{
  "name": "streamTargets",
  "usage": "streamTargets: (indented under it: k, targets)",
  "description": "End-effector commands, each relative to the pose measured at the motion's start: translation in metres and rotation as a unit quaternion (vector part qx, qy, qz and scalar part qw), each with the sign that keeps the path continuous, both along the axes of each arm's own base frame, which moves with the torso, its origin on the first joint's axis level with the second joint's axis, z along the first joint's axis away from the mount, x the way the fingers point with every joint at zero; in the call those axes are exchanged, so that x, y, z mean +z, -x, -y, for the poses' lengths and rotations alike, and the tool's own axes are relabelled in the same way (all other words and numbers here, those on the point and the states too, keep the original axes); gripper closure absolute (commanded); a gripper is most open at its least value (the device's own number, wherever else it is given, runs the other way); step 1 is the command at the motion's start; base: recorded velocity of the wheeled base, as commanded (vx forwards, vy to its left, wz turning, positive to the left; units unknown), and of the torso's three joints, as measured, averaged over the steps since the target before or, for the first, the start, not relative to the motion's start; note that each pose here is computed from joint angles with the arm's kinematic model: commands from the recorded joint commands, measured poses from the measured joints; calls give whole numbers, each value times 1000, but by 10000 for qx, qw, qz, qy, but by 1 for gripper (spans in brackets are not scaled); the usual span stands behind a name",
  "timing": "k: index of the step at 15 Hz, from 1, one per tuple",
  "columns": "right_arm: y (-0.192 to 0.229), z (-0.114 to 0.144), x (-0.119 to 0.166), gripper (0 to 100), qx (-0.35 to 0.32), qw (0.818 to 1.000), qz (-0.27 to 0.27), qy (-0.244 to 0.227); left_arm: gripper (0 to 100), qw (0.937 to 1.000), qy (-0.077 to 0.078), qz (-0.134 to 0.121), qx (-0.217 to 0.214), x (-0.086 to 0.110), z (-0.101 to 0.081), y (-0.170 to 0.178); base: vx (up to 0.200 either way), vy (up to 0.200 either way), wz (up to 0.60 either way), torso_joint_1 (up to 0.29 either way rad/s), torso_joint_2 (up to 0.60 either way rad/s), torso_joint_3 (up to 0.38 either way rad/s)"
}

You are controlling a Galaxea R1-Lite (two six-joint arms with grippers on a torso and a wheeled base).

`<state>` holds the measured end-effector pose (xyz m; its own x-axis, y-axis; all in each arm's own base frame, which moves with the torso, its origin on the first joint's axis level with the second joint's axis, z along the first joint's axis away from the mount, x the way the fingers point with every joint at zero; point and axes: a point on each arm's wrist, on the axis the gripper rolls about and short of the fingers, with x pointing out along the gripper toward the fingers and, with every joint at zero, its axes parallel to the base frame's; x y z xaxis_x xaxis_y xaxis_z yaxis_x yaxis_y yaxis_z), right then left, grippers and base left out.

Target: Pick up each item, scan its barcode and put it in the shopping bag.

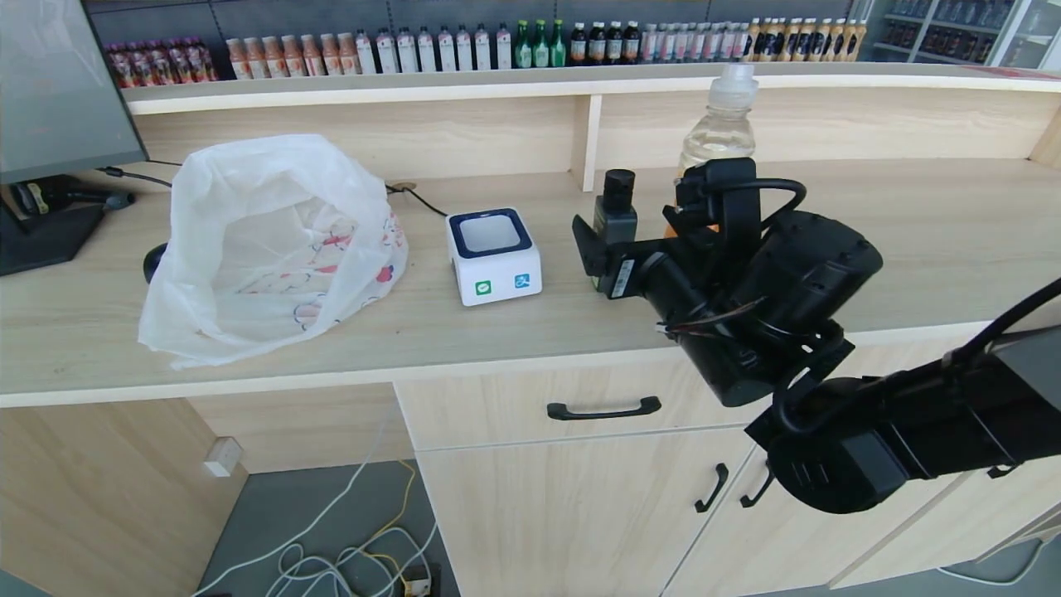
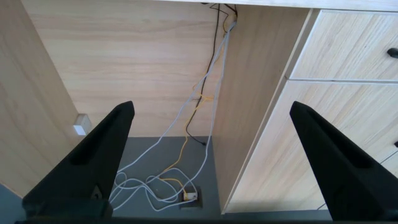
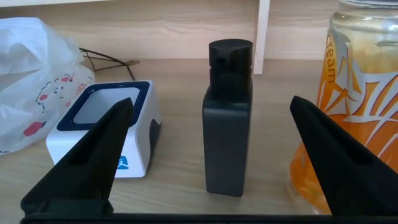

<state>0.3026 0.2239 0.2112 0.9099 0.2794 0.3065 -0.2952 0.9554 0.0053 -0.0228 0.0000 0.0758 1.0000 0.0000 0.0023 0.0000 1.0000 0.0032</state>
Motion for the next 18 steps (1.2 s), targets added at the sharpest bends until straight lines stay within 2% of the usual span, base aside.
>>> streamTargets:
  k: [1, 13, 18]
  targets:
    - [-8, -2, 4, 0, -38, 9999, 74, -56, 0, 10000, 1, 4, 0, 0, 0, 0, 0, 0, 0, 0, 0, 0]
    - [-38, -8, -13, 0, -166, 9998, 14, -68, 0, 10000, 1, 4, 8, 0, 0, 0, 0, 0, 0, 0, 0, 0]
    - [-48, -12, -14, 0, -158, 9996, 51, -229, 0, 10000, 1, 4, 8, 0, 0, 0, 0, 0, 0, 0, 0, 0]
